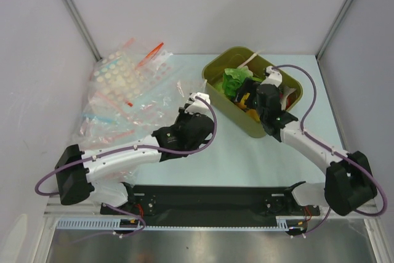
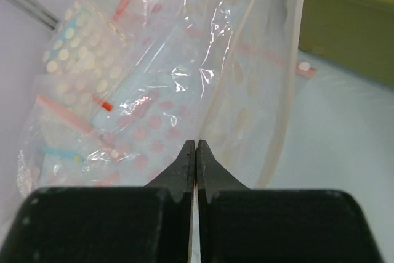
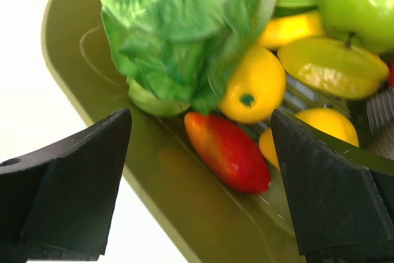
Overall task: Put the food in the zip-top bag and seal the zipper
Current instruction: Pick up the fake vegetable from the bin.
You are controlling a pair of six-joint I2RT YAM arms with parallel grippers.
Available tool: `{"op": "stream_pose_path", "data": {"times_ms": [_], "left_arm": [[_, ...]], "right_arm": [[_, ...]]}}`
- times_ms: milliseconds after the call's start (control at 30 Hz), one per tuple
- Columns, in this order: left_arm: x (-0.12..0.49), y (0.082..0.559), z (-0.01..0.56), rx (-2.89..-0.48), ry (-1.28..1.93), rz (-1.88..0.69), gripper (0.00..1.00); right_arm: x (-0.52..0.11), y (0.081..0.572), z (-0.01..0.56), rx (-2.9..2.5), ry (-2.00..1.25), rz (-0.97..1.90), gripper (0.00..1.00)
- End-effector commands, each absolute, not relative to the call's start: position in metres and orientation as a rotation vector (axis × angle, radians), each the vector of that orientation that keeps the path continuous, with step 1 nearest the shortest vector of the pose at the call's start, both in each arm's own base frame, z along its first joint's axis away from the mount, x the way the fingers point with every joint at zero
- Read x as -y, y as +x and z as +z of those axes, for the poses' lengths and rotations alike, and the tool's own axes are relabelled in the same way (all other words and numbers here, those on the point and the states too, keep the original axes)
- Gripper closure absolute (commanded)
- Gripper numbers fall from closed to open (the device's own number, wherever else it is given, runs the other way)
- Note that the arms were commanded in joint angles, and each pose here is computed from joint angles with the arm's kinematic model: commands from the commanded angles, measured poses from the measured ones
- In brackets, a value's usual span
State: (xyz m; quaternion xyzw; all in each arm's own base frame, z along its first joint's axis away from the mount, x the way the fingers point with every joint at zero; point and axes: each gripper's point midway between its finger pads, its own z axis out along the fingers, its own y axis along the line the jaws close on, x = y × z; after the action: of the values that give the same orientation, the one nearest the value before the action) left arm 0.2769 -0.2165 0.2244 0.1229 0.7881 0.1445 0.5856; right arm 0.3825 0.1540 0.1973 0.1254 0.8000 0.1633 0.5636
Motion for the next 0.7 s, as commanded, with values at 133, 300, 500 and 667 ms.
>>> {"op": "stream_pose_path", "data": {"times_ms": [133, 300, 500, 667], "left_arm": [[0.257, 0.278, 0.211, -1.913, 0.378, 0.085, 1.00], [0.284, 0.279, 0.189, -1.993, 0.456, -0.050, 1.00], [0.288, 0.281, 0.185, -2.027, 0.443, -0.168, 1.00], [0.275, 0.285, 0.185, -2.025, 0.397, -0.199, 1.00]], "right_arm": [[-0.171, 0.432, 0.190, -1.979, 0.201, 0.291, 0.00], [-0.169, 0.460, 0.154, -2.118, 0.174, 0.137, 0.00], [-0.163, 0.472, 0.127, -2.163, 0.225, 0.142, 0.46], [-0.156, 0.456, 0.151, -2.059, 0.270, 0.213, 1.00]]}}
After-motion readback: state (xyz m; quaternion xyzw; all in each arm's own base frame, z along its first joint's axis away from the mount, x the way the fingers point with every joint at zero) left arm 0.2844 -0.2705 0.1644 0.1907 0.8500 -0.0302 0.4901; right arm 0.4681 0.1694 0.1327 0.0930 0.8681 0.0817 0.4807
